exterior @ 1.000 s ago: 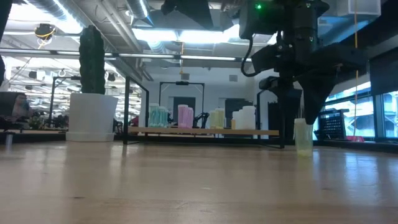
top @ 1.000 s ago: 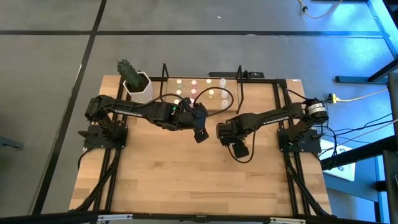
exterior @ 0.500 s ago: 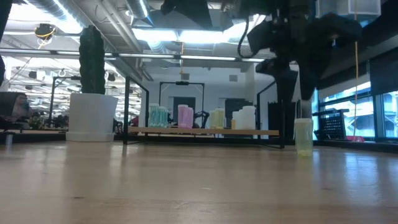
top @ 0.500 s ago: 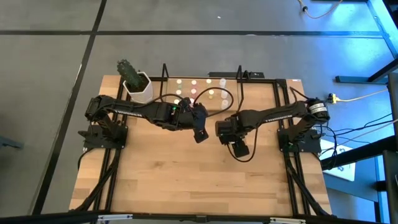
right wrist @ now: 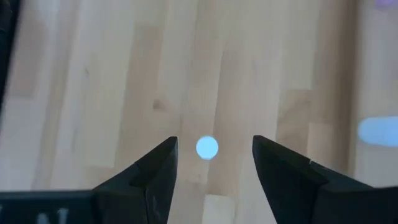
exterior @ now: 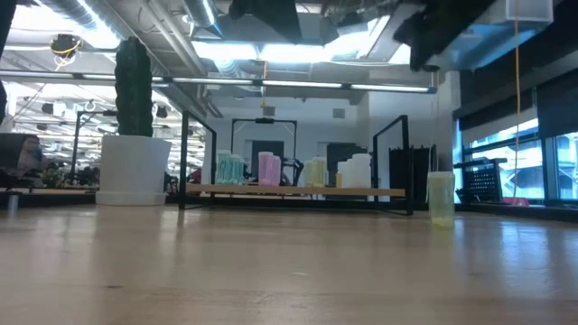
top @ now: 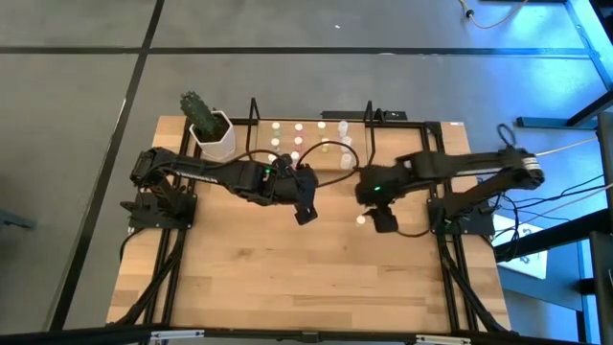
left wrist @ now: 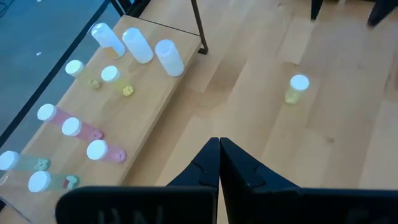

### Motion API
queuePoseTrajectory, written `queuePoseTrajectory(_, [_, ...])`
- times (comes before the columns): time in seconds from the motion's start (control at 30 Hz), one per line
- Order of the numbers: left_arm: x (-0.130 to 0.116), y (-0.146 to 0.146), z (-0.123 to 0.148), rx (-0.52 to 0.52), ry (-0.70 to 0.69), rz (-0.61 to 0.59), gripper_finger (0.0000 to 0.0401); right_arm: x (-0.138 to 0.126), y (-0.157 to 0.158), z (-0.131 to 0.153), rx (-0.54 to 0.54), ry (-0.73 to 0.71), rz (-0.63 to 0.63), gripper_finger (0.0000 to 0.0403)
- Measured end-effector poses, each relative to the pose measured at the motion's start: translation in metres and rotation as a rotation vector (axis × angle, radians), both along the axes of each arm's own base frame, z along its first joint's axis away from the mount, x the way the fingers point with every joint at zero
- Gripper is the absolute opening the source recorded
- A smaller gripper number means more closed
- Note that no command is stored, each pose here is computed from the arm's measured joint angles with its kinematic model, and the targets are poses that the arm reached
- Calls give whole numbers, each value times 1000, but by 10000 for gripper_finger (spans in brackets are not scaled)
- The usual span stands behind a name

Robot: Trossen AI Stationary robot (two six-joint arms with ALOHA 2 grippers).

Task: Pick and place medicine bottles onto shelf by color
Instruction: Put the yellow pill bottle on the shelf aligned with the other yellow pill bottle

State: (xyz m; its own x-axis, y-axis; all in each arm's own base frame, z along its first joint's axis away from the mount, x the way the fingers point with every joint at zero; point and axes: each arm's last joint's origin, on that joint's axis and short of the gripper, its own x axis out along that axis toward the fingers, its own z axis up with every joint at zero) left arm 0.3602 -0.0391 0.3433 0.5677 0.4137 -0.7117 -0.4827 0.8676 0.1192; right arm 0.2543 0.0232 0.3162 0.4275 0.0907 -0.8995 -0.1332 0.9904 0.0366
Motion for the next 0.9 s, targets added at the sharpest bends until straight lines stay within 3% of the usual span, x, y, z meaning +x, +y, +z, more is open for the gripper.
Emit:
queuePoseTrajectory(0.27, [1,-5,1,-20,-28,8,0,-39,-3,45,63,-253,-65,210])
queuePoseTrajectory(0.5, [5,-10,4,-73,-94,-5,0,-65,-6,67,56,-394,-79,210])
queuePoseTrajectory(0.7, [13,-23,9,-115,-193,-62,0,-86,-10,80,23,-488,-115,210])
queuePoseTrajectory(0.9, [29,-34,-7,-117,-208,-68,0,-89,-10,81,8,-500,-94,210])
